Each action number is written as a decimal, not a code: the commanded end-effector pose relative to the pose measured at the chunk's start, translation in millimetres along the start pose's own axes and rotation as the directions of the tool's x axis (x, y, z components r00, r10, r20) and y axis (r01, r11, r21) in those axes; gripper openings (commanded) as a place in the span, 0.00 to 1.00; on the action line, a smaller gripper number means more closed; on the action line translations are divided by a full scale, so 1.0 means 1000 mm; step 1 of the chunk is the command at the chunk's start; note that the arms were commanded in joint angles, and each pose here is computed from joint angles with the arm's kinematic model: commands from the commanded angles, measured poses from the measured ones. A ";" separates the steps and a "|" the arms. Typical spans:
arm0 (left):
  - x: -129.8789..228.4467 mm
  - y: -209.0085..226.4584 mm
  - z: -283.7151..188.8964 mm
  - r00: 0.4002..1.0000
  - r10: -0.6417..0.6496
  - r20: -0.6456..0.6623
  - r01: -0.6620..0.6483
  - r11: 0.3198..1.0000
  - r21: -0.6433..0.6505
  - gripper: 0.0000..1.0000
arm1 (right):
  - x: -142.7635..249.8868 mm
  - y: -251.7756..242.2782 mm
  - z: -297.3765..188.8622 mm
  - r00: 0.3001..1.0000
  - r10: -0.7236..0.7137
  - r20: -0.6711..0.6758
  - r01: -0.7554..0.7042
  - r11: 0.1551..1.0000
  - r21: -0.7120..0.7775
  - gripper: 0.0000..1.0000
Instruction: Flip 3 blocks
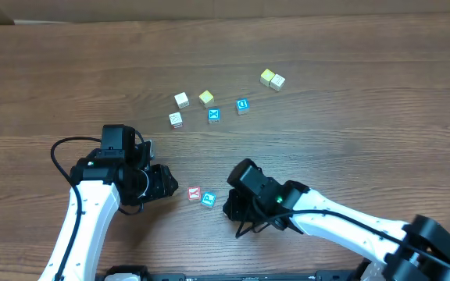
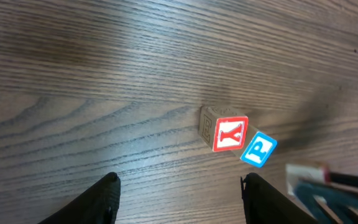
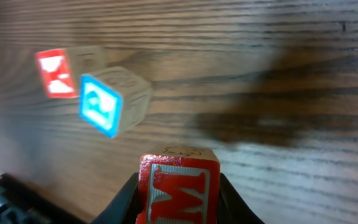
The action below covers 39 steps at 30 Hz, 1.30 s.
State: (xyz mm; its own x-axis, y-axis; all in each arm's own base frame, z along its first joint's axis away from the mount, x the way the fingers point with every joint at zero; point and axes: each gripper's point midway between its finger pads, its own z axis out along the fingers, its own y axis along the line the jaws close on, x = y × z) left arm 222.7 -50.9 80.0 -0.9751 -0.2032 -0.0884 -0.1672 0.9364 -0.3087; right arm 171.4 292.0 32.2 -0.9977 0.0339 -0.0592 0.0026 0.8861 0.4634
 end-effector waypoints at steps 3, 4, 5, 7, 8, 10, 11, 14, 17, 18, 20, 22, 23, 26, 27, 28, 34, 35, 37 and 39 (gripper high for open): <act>0.005 0.000 -0.002 0.997 0.076 -0.006 -0.076 0.997 0.008 0.56 | -0.002 0.003 0.006 1.000 0.006 0.007 -0.006 1.000 -0.012 0.13; 0.005 0.001 -0.002 0.997 0.078 -0.007 -0.078 0.997 0.005 0.56 | -0.003 0.004 0.006 1.000 0.005 0.010 -0.005 1.000 -0.017 0.13; 0.005 0.001 -0.002 0.997 0.080 -0.008 -0.080 0.997 0.005 0.58 | -0.003 0.005 0.006 1.000 0.004 0.011 -0.004 1.000 -0.019 0.14; 0.005 0.001 -0.002 0.997 0.080 -0.007 -0.080 0.997 0.005 0.59 | -0.003 0.005 0.006 1.000 0.004 0.011 -0.004 1.000 -0.018 0.16; 0.005 0.001 -0.002 0.997 0.081 -0.007 -0.081 0.997 0.005 0.59 | -0.003 0.005 0.006 1.000 0.004 0.012 -0.004 1.000 -0.018 0.18; 0.005 0.001 -0.002 0.997 0.080 -0.008 -0.080 0.997 0.006 0.61 | -0.004 0.004 0.006 1.000 0.005 0.017 -0.004 1.000 -0.014 0.20; 0.005 0.001 -0.002 0.997 0.080 -0.008 -0.080 0.997 0.005 0.60 | -0.004 0.004 0.006 1.000 0.005 0.017 -0.004 1.000 -0.014 0.21; 0.006 0.001 -0.002 0.997 0.080 -0.010 -0.080 0.997 0.005 0.61 | -0.005 0.004 0.007 1.000 0.002 0.024 -0.002 1.000 -0.013 0.23; 0.007 0.001 -0.002 0.997 0.078 -0.014 -0.078 0.997 0.005 0.62 | -0.008 0.003 0.007 0.999 0.000 0.038 0.000 1.000 -0.009 0.25; 0.007 0.001 -0.002 0.997 0.078 -0.016 -0.078 0.997 0.005 0.62 | -0.009 0.004 0.006 0.999 -0.001 0.041 0.001 1.000 -0.010 0.25; 0.008 0.001 -0.002 0.997 0.077 -0.020 -0.077 0.997 0.004 0.62 | -0.010 0.004 0.007 0.999 -0.002 0.049 0.002 1.000 -0.008 0.25; 0.008 0.001 -0.002 0.997 0.077 -0.021 -0.077 0.997 0.003 0.63 | -0.011 0.003 0.010 0.999 -0.002 0.052 0.002 1.000 -0.002 0.25; 0.009 0.001 -0.002 0.997 0.076 -0.022 -0.076 0.997 0.004 0.63 | -0.010 0.003 0.012 0.999 -0.004 0.051 0.004 1.000 -0.001 0.25; 0.009 0.001 -0.002 0.997 0.076 -0.024 -0.076 0.997 0.003 0.63 | -0.009 0.002 0.020 0.999 -0.005 0.037 0.006 1.000 -0.002 0.24; 0.009 0.001 -0.002 0.997 0.076 -0.024 -0.076 0.997 0.003 0.63 | -0.009 0.002 0.021 0.999 -0.006 0.037 0.006 1.000 -0.001 0.24; 0.009 0.001 -0.002 0.997 0.076 -0.024 -0.076 0.997 0.003 0.63 | -0.010 0.002 0.021 0.999 -0.006 0.040 0.006 1.000 0.000 0.24; 0.009 0.001 -0.002 0.997 0.076 -0.023 -0.076 0.997 0.004 0.63 | -0.011 0.001 0.021 0.999 -0.005 0.046 0.005 1.000 0.005 0.24; 0.009 0.001 -0.002 0.997 0.076 -0.023 -0.076 0.997 0.003 0.63 | -0.011 0.001 0.021 0.999 -0.005 0.046 0.005 1.000 0.005 0.24; 0.009 0.001 -0.002 0.997 0.076 -0.023 -0.076 0.997 0.004 0.63 | -0.011 0.001 0.021 0.999 -0.005 0.046 0.005 1.000 0.005 0.24; 0.009 0.001 -0.002 0.997 0.076 -0.024 -0.075 0.997 0.004 0.63 | -0.011 0.001 0.021 0.999 -0.006 0.048 0.006 1.000 0.004 0.24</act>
State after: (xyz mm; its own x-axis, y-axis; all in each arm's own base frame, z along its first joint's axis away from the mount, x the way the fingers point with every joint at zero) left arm 214.8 -50.8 78.9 -0.9875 -0.1378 -0.0765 -0.1092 0.9483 -0.2980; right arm 182.9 302.3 15.4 -0.9948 0.0468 -0.0900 -0.0003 0.8859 0.4639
